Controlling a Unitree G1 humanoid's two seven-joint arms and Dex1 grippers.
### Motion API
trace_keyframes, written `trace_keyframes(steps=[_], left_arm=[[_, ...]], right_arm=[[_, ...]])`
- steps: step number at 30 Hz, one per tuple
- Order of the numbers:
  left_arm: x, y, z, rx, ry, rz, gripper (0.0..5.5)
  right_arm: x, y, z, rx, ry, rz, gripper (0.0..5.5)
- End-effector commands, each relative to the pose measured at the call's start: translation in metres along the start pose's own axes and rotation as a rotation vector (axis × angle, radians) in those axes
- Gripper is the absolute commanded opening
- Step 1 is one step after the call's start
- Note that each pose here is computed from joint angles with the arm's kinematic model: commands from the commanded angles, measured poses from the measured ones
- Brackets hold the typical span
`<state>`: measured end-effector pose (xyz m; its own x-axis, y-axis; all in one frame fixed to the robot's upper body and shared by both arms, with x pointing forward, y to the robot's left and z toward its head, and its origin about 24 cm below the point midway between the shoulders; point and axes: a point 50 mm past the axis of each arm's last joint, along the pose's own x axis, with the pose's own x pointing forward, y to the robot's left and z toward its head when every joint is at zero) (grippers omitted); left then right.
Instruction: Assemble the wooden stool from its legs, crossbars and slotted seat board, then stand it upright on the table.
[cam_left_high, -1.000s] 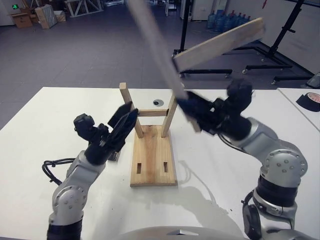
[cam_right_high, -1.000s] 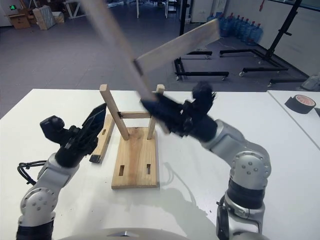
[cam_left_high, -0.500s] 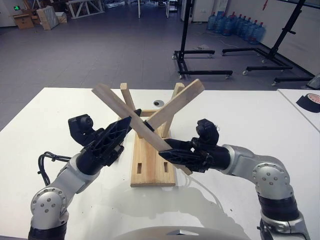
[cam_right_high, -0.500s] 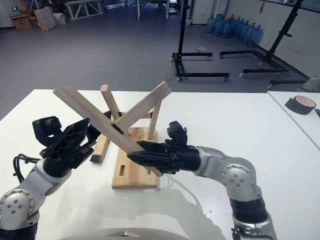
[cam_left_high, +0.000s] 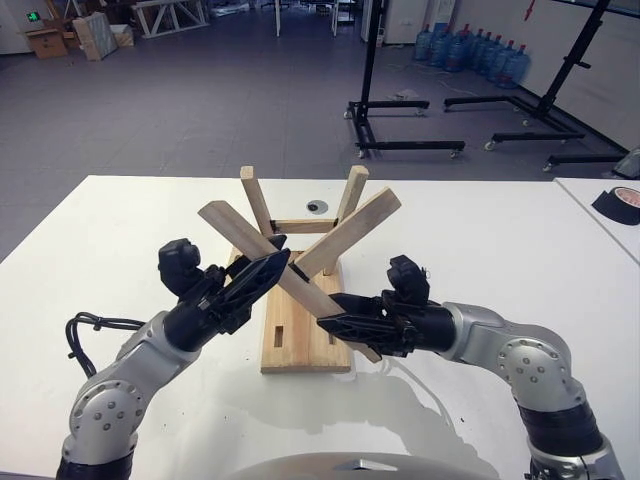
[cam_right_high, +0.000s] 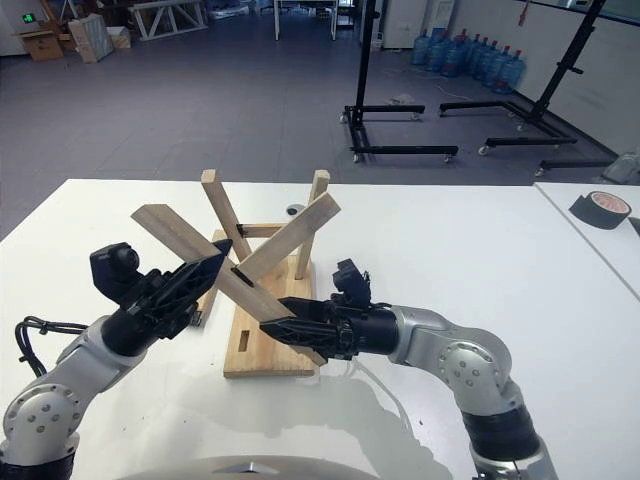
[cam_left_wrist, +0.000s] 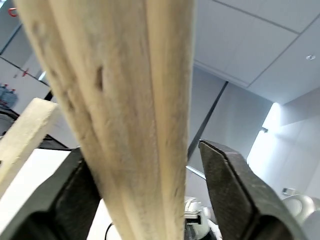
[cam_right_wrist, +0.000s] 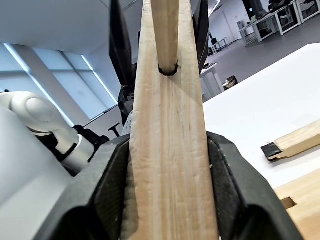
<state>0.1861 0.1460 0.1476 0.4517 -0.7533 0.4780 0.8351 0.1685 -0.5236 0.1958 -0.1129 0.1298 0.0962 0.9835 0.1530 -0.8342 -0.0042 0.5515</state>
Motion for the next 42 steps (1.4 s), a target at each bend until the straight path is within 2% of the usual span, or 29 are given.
trace_keyframes(steps=[1,3,9,10,12,16,19,23,26,30,33,38,42], left_arm=[[-0.001,0.004,-0.001,0.034,0.009,-0.002,2.43],[-0.002,0.003,0.000,0.034,-0.001,-0.014,2.14],[-0.001,-0.001,0.001,0.008,-0.003,-0.062,2.11],[0.000,-0.003,0.000,0.024,0.018,-0.069,2.11],[0.003,-0.004,0.001,0.052,0.027,-0.073,2.05],[0.004,0.007,0.033,0.252,-0.053,0.037,2.05],[0.001,0.010,0.061,0.432,-0.029,0.078,2.04],[-0.016,0.016,0.061,0.518,0.190,0.084,2.04],[-0.028,0.035,0.052,0.476,0.291,0.114,2.04],[-0.031,0.044,0.038,0.440,0.386,0.095,2.04],[-0.028,0.042,0.032,0.430,0.437,0.050,2.04],[-0.019,0.043,0.035,0.473,0.509,-0.008,2.04],[-0.015,0.044,0.041,0.485,0.538,-0.042,2.04]], right_arm=[[-0.002,-0.004,-0.002,-0.008,-0.001,-0.039,2.04],[-0.004,-0.007,-0.003,-0.012,0.002,-0.052,2.04],[-0.008,-0.013,-0.007,-0.017,0.021,-0.096,2.04],[-0.008,-0.014,-0.008,-0.009,0.025,-0.099,2.41],[-0.009,-0.012,-0.009,0.009,0.031,-0.083,2.76],[-0.022,-0.011,-0.006,-0.002,0.024,-0.144,3.55],[-0.044,-0.014,-0.003,-0.013,-0.006,-0.253,3.57],[-0.066,-0.027,-0.001,-0.074,0.047,-0.374,3.57],[-0.071,-0.035,-0.005,-0.097,0.065,-0.424,3.57],[-0.065,-0.041,-0.015,-0.125,0.123,-0.435,3.57],[-0.038,-0.048,-0.019,-0.193,0.188,-0.398,3.57],[-0.010,-0.066,-0.032,-0.437,0.335,-0.429,3.57],[-0.008,-0.079,-0.046,-0.484,0.460,-0.420,3.57]])
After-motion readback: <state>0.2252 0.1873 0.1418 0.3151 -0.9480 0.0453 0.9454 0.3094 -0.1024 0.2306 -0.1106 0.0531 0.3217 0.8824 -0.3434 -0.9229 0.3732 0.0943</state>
